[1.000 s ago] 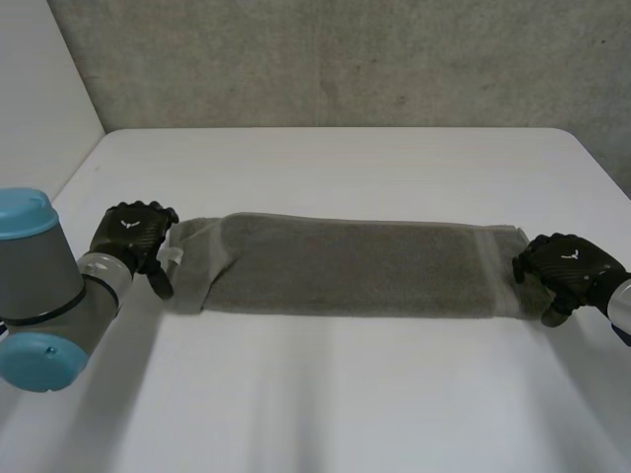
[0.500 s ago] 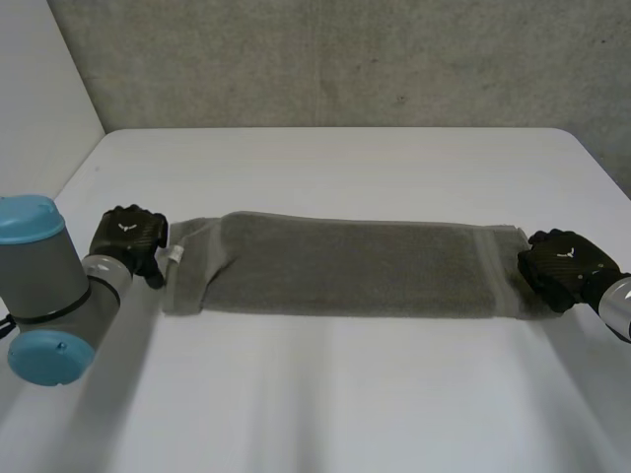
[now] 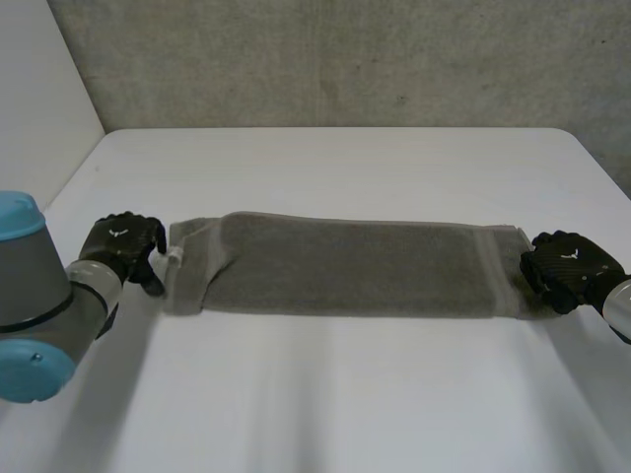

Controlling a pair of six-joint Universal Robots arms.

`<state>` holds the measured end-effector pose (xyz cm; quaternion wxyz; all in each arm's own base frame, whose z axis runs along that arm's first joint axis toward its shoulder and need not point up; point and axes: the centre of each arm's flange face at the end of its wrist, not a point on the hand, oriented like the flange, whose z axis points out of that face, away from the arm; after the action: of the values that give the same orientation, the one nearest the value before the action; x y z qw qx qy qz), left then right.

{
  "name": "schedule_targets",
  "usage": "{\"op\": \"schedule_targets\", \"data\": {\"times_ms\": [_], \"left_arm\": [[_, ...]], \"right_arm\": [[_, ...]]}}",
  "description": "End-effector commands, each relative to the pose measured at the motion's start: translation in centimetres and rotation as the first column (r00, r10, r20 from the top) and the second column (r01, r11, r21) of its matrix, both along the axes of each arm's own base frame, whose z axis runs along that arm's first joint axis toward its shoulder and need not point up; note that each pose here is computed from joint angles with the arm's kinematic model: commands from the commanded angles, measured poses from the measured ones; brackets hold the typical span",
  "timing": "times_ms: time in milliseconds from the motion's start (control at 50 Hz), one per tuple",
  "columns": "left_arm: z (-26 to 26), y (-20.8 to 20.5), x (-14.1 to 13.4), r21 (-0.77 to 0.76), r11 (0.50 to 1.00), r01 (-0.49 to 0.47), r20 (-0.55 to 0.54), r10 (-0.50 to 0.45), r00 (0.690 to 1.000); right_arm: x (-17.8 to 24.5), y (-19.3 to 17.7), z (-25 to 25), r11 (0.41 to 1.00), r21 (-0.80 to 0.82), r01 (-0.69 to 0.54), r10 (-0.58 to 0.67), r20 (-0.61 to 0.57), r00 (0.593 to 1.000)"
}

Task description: Fold the towel.

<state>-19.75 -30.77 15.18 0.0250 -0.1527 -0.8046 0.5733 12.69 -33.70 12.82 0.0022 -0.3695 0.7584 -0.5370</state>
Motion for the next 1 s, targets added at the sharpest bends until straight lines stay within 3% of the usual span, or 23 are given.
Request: {"op": "schedule_targets", "data": {"times_ms": [20,200,480,1000], "left_arm": [[-0.5,1.3,0.7,0.169,0.985,-0.026,-0.1,0.043,0.994],[-1.6,1.7,1.3,0.227,0.973,-0.031,-0.123,0.06,0.991],[-3.0,-0.4,1.3,0.12,0.989,-0.09,-0.108,0.103,0.989],[-3.0,0.1,-0.5,0.089,0.996,-0.031,-0.117,0.042,0.992]], "right_arm": [[0.0,0.1,0.0,1.0,0.002,-0.001,0.001,0.001,1.0],[0.2,0.3,0.0,1.0,0.005,-0.006,0.006,0.003,1.0],[0.3,0.5,0.0,1.0,0.009,-0.015,0.015,0.007,1.0],[0.3,0.7,-0.1,1.0,0.01,-0.02,0.02,0.001,1.0]]}}
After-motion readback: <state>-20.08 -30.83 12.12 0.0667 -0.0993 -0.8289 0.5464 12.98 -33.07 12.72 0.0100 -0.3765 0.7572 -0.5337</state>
